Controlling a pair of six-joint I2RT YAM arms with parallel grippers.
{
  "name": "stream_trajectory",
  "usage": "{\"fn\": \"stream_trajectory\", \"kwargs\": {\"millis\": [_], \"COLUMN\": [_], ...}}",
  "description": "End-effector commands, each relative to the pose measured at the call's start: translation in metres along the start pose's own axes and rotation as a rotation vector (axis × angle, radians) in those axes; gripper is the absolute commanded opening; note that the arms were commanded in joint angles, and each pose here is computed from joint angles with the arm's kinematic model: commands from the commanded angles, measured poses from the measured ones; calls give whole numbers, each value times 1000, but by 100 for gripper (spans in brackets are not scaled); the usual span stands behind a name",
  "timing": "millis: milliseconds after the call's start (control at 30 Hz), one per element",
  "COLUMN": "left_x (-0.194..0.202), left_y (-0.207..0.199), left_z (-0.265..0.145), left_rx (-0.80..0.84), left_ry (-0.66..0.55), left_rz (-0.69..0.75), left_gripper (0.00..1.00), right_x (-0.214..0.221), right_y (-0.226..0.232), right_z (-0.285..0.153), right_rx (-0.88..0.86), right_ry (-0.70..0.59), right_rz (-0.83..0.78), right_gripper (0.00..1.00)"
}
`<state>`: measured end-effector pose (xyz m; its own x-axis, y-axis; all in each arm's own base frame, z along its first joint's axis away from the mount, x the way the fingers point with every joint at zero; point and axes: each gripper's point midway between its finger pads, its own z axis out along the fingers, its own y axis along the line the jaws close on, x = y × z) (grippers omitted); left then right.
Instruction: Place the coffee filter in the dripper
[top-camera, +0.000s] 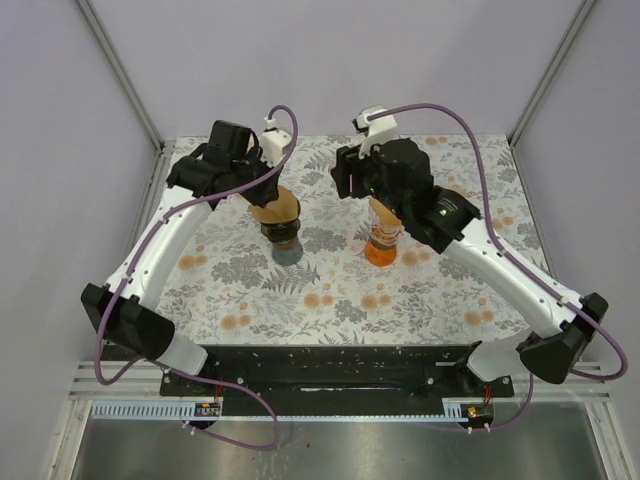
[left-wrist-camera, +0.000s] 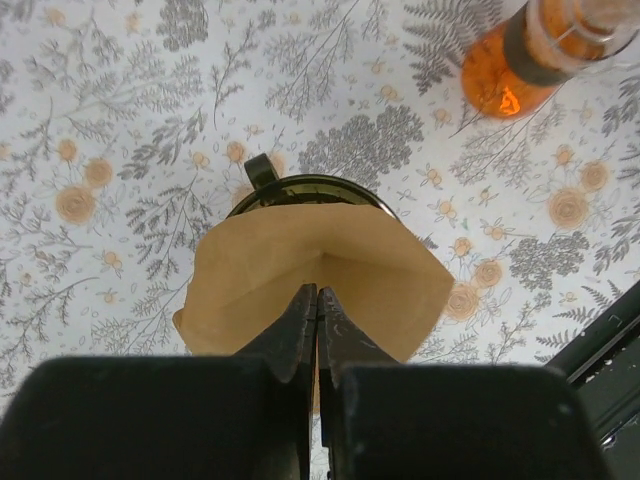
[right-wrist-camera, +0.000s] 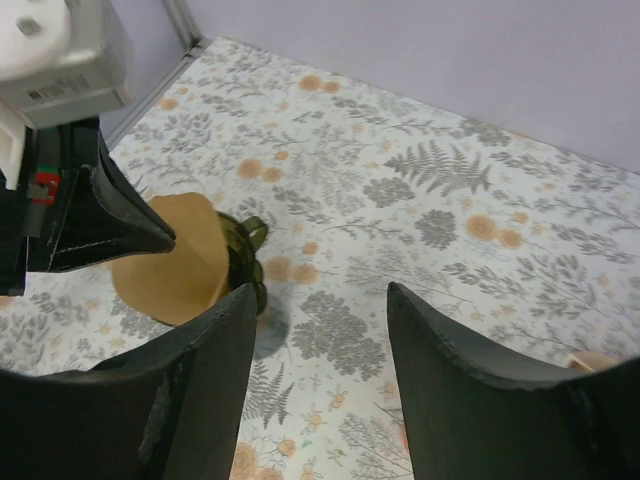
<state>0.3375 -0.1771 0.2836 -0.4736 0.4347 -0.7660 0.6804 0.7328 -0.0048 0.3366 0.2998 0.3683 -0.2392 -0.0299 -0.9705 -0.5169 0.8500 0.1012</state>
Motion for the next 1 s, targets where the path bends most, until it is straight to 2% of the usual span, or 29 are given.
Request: {"fn": "stream_trajectory", "kwargs": {"millis": [0,100,233,267,633,967], "left_x": [16,17,26,31,79,97], "left_y": [13,16,13,11,0,-4], "left_z": [19,32,54,60,93,105], "left_rx": [-34,-44,-19,-5,53,71], "left_ry": [79,91,125,139,235,244], "left_rz": [1,10,6,2,-43,-47], "left_gripper": [0,0,0,0,0,0], "right_x": [-14,-12,-9,-9,4,7], "right_y": [-43,-60,-76,-79,-95,-94], "right_z": [-32,-45,-58,-60,-69,-70], "right_rx": [131,170,219,228,267,252], "right_ry": [-43,-46,-54,-57,-33,-26], "right_rz": [47,51,60,60,57,57], "right_gripper": [65,74,92,99,99,99]}}
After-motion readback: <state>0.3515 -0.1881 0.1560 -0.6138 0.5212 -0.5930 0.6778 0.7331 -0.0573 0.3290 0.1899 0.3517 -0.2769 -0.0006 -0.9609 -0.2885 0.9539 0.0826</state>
